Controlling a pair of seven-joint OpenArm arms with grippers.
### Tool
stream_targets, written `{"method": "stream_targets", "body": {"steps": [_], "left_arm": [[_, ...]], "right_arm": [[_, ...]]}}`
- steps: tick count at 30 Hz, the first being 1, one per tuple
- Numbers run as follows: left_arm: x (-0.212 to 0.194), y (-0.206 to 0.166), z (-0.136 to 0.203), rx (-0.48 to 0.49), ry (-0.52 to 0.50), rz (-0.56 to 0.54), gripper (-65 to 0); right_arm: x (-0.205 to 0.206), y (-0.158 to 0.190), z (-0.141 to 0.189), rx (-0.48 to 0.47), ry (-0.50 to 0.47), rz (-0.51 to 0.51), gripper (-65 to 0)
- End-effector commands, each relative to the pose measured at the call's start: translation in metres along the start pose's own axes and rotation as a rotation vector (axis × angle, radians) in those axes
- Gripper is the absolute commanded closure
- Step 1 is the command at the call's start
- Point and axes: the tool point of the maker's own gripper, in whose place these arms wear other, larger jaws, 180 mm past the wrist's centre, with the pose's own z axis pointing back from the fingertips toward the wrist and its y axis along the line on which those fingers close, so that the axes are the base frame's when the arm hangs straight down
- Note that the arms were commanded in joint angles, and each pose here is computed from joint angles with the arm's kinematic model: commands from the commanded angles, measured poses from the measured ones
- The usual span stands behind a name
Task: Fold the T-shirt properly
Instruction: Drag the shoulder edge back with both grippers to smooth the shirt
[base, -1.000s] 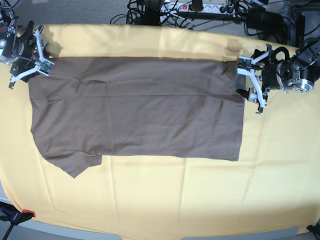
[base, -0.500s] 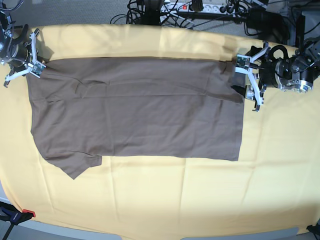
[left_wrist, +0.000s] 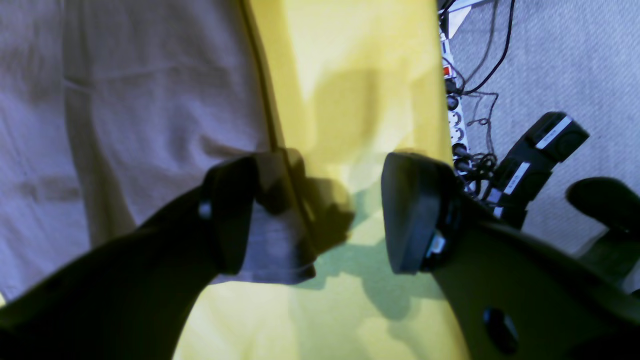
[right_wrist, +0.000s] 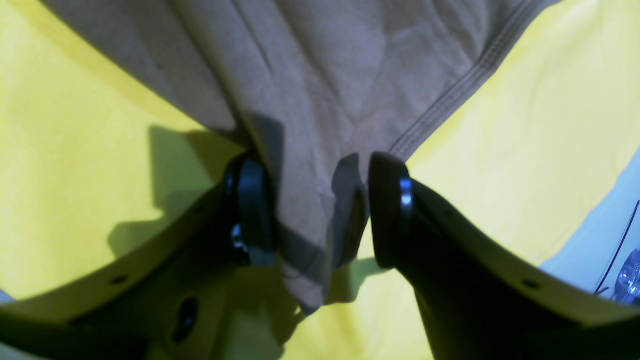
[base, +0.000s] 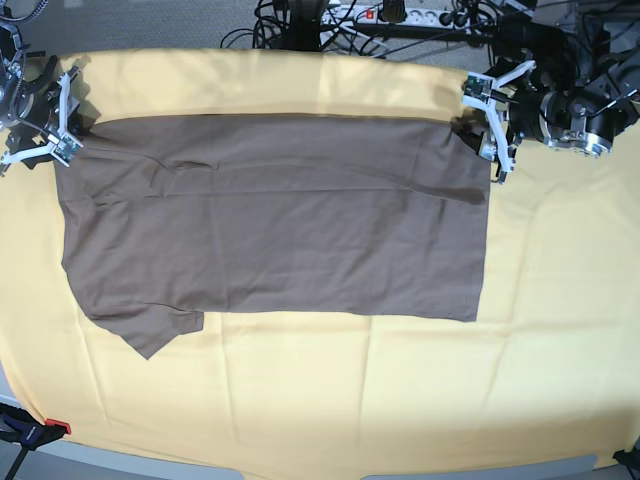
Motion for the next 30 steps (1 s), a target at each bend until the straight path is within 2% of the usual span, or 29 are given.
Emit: {"method": "stream_targets", "body": {"steps": [1, 4, 8, 9, 10, 13, 14, 18, 23, 25, 28, 30], "left_arm": [[-0.007, 0.007, 0.003, 0.038, 0.036, -0.015, -40.9], [-0.004, 0.02, -0.001, 0.096, 0.036, -0.013, -40.9], [-0.001, 0.023, -0.006, 0.107, 0.041, -0.01, -38.8], [-0.002, 0.024, -0.007, 0.109, 0.051, -0.009, -34.8], [-0.004, 0.024, -0.007, 0.111, 0.062, -0.008, -27.7], [-0.009, 0.03, -0.005, 0.141, 0.087, -0.002, -0.3], [-0.011, 0.033, -0.003, 0.158, 0.094, 0.003, 0.0], [-0.018, 0.035, 0.004, 0.15, 0.118, -0.012, 0.0], [-0.019, 0.055, 0.016, 0.193, 0.118, -0.012, -1.5], [-0.017, 0.061, 0.019, 0.202, 0.108, -0.006, -13.7], [-0.014, 0.06, 0.022, 0.164, 0.088, 0.001, -32.4], [-0.014, 0.056, 0.022, 0.141, 0.089, -0.003, -35.2]], "right_arm": [[-0.005, -0.009, 0.003, -0.023, 0.026, 0.017, -31.4], [-0.005, -0.009, 0.003, -0.023, 0.027, 0.018, -31.3], [-0.008, -0.009, 0.003, -0.023, 0.041, 0.017, -31.3], [-0.008, -0.009, 0.003, -0.023, 0.041, 0.018, -31.3], [-0.008, -0.009, 0.003, -0.023, 0.041, 0.017, -31.3], [-0.008, -0.009, 0.003, -0.024, 0.041, 0.018, -31.3], [-0.007, -0.009, 0.003, -0.024, 0.04, 0.017, -31.3], [-0.007, -0.009, 0.003, -0.025, 0.04, 0.017, -31.3], [-0.007, -0.009, 0.003, -0.025, 0.04, 0.017, -31.3], [-0.009, -0.01, 0.003, -0.025, 0.052, 0.017, -31.3], [-0.011, -0.01, 0.003, -0.025, 0.059, 0.017, -31.3], [-0.012, -0.01, 0.003, -0.025, 0.065, 0.017, -31.3]]}}
